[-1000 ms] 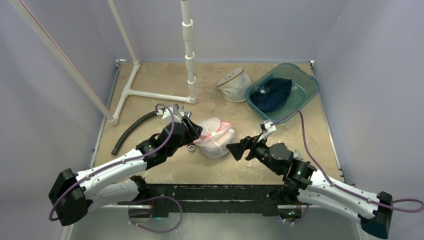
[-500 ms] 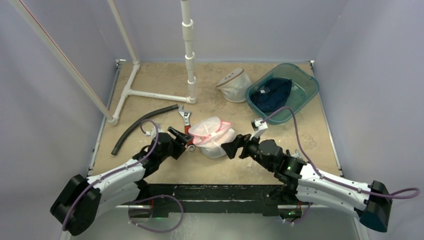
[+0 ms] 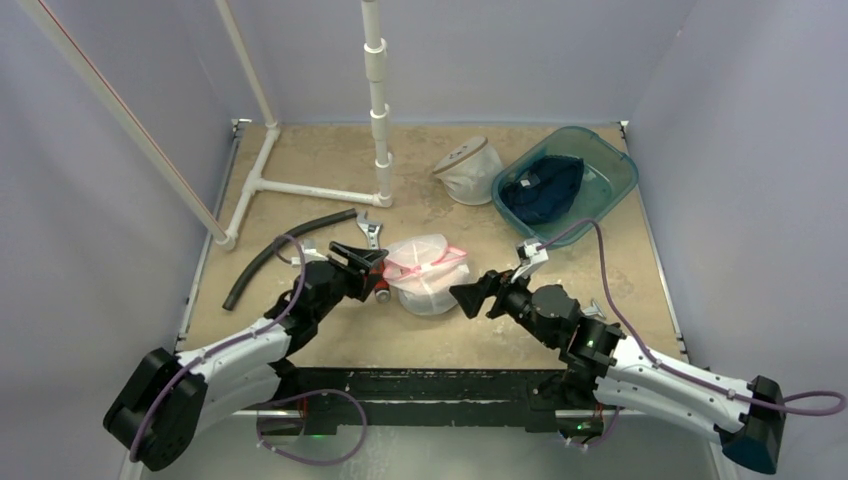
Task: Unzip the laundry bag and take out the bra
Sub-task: Unzip the laundry bag at the center of the board, then open the laundry bag at the center of the board.
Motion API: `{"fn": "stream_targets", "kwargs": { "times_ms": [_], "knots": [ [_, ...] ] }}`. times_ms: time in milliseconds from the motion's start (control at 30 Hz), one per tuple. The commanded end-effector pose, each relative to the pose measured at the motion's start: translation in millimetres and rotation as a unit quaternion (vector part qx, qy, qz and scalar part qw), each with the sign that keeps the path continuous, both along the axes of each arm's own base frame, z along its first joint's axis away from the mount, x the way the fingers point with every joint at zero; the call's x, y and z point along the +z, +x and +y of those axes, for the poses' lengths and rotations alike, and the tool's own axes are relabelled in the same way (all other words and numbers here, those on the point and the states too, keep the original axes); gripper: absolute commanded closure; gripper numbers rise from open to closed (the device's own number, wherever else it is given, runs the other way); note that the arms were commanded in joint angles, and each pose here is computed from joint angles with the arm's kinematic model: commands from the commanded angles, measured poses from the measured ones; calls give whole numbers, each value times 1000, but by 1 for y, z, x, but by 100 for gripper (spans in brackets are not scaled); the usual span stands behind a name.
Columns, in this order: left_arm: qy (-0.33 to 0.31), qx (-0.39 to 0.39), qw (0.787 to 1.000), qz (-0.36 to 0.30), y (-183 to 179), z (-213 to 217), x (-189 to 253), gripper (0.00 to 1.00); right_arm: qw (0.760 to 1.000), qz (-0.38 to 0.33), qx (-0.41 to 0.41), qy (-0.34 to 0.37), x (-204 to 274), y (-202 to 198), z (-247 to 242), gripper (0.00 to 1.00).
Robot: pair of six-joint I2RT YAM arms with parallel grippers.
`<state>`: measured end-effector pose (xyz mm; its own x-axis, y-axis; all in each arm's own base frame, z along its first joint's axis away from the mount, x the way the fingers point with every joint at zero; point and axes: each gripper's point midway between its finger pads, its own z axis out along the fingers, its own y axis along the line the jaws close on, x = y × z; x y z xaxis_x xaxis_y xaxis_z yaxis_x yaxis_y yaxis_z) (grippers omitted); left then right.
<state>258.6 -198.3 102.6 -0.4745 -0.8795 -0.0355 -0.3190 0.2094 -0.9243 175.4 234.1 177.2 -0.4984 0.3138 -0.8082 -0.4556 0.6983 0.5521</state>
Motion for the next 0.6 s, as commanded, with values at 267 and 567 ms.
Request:
{"fn": "stream_targets", "kwargs": {
  "times_ms": [267,567],
  "knots": [
    [28,13,999,13,37,0,-1,34,1000,-11,-17,2,8,5,-6,11],
    [22,17,1000,-8,63,-5,4,46,1000,-15,-12,-4,8,6,-3,12]
  ]
}}
